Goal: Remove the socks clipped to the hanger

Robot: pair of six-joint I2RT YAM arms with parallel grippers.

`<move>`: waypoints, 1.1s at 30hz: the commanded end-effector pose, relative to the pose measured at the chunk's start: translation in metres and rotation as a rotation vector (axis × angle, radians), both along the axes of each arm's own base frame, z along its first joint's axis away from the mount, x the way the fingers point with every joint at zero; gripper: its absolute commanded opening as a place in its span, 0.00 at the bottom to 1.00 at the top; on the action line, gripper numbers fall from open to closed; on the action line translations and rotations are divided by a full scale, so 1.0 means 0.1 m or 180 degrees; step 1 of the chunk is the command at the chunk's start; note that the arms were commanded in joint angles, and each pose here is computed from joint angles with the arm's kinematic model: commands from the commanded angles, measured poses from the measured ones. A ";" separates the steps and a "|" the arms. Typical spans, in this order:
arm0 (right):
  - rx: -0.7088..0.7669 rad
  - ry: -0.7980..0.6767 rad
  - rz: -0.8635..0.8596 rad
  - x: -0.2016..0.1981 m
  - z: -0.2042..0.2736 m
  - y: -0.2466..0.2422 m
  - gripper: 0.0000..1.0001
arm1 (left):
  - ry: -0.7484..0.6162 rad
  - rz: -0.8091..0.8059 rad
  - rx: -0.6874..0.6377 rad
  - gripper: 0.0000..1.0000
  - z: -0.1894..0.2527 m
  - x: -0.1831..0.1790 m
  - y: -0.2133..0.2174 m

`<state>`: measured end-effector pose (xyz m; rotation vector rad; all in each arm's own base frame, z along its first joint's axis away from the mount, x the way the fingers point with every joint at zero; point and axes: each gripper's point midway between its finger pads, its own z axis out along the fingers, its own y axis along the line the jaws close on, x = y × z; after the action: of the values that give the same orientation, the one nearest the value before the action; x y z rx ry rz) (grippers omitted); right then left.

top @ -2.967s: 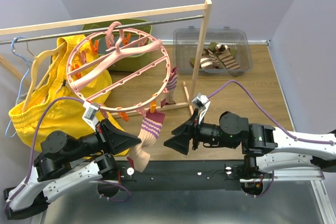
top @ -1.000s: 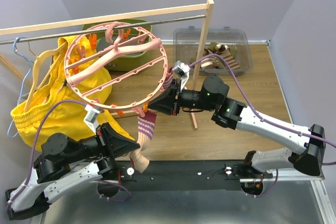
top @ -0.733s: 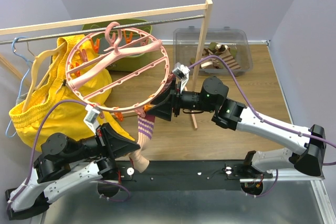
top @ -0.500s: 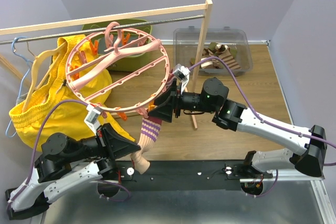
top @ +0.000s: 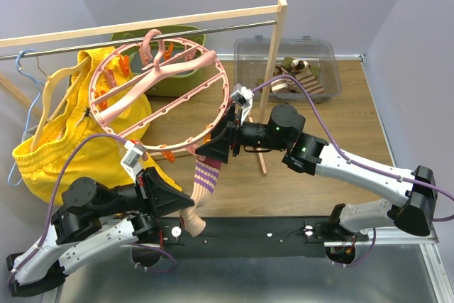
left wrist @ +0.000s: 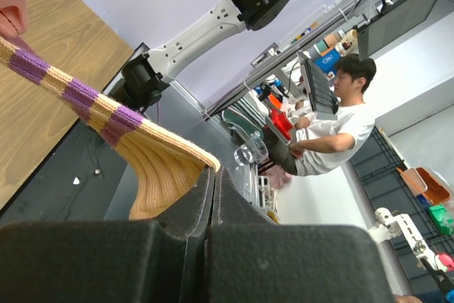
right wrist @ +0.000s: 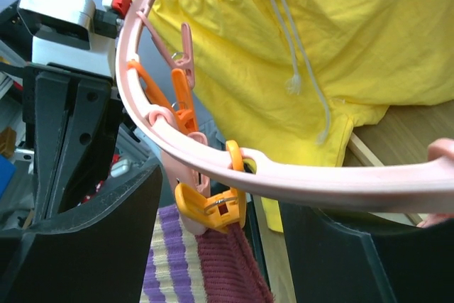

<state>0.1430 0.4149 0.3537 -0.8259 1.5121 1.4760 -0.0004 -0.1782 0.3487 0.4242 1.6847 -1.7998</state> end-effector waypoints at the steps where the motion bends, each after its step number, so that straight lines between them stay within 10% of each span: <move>1: 0.0221 -0.0126 -0.0098 0.05 0.21 -0.01 0.71 | -0.0090 -0.0161 -0.0037 0.00 0.04 -0.08 -0.02; 24: 0.0180 0.0022 -0.0142 0.07 0.12 0.00 0.01 | 0.0116 -0.0146 0.0191 0.00 -0.20 -0.08 -0.01; 27: 0.0117 0.0063 -0.0153 0.07 0.06 0.00 0.01 | 0.0175 -0.0151 0.0293 0.00 -0.30 -0.06 -0.04; 33: -0.0128 0.0210 -0.0163 0.06 -0.15 -0.03 0.60 | 0.0071 -0.0060 0.0168 0.00 -0.15 -0.02 -0.03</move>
<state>0.1480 0.4145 0.3593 -0.7702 1.5068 1.4798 -0.0006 -0.1824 0.3271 0.4351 1.7748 -1.7755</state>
